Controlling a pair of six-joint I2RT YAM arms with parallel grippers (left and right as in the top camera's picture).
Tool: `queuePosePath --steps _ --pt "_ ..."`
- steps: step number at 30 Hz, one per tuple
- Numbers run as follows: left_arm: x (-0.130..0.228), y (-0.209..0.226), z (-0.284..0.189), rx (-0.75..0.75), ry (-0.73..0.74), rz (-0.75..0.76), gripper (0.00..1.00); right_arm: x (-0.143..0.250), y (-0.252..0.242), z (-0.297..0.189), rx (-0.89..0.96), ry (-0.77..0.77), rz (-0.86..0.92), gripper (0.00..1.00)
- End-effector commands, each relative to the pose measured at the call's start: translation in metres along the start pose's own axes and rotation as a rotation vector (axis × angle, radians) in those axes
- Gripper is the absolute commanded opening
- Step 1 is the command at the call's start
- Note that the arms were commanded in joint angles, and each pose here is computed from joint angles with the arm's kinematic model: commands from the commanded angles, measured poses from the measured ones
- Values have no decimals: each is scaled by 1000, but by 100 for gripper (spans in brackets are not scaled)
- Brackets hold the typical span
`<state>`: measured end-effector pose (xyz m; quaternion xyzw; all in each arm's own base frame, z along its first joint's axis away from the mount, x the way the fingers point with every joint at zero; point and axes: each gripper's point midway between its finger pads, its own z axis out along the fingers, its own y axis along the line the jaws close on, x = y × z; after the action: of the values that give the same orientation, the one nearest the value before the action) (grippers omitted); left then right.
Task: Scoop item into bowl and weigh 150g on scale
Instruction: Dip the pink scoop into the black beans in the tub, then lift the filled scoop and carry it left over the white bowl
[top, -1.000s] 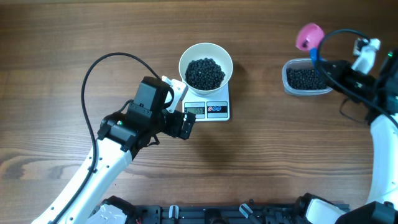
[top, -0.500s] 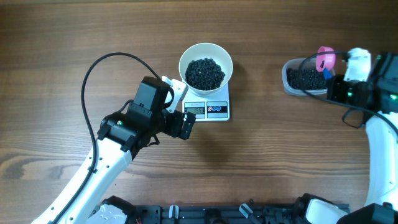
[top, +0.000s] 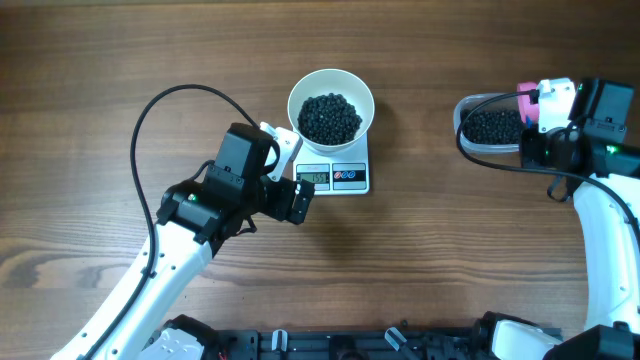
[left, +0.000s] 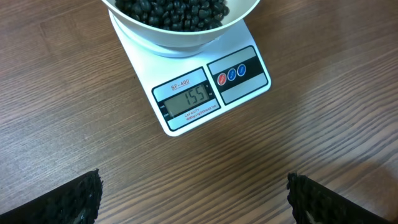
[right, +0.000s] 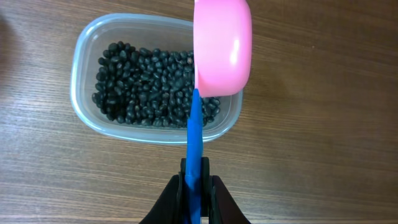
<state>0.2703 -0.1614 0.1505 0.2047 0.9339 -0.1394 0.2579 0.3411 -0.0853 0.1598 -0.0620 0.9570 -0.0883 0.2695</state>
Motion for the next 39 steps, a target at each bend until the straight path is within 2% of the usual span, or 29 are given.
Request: queuePosePath --steps 1,5,8,10,14,16,18,25,29,31,34,39 --pt "-7 -1 -3 -5 -17 3 100 -2 -3 2 18 -4 -7 4" --pt "-7 -1 -3 -5 -17 3 100 -10 14 2 -74 -45 30 4" --pt "-7 -1 -3 -5 -17 3 100 -18 24 0 -141 -75 165 4" --pt "-7 -1 -3 -5 -17 3 100 -30 41 -5 -259 -115 251 4" --pt "-7 -1 -3 -5 -17 3 100 -84 101 -53 -754 -321 323 4" --pt "-7 -1 -3 -5 -17 3 100 -104 113 -77 -887 -413 297 4" --pt "-7 -1 -3 -5 -17 3 100 -119 120 -91 -940 -478 269 4" --pt "-7 -1 -3 -5 -17 3 100 -113 172 -98 -955 -515 -13 4" --pt "-7 -1 -3 -5 -17 3 100 -100 193 -76 -812 -445 -110 4" --pt "-7 -1 -3 -5 -17 3 100 -85 211 -65 -709 -401 -263 4" --pt "-7 -1 -3 -5 -17 3 100 -81 218 -57 -606 -385 -343 4" --pt "-7 -1 -3 -5 -17 3 100 -85 237 -59 -588 -417 -414 4"
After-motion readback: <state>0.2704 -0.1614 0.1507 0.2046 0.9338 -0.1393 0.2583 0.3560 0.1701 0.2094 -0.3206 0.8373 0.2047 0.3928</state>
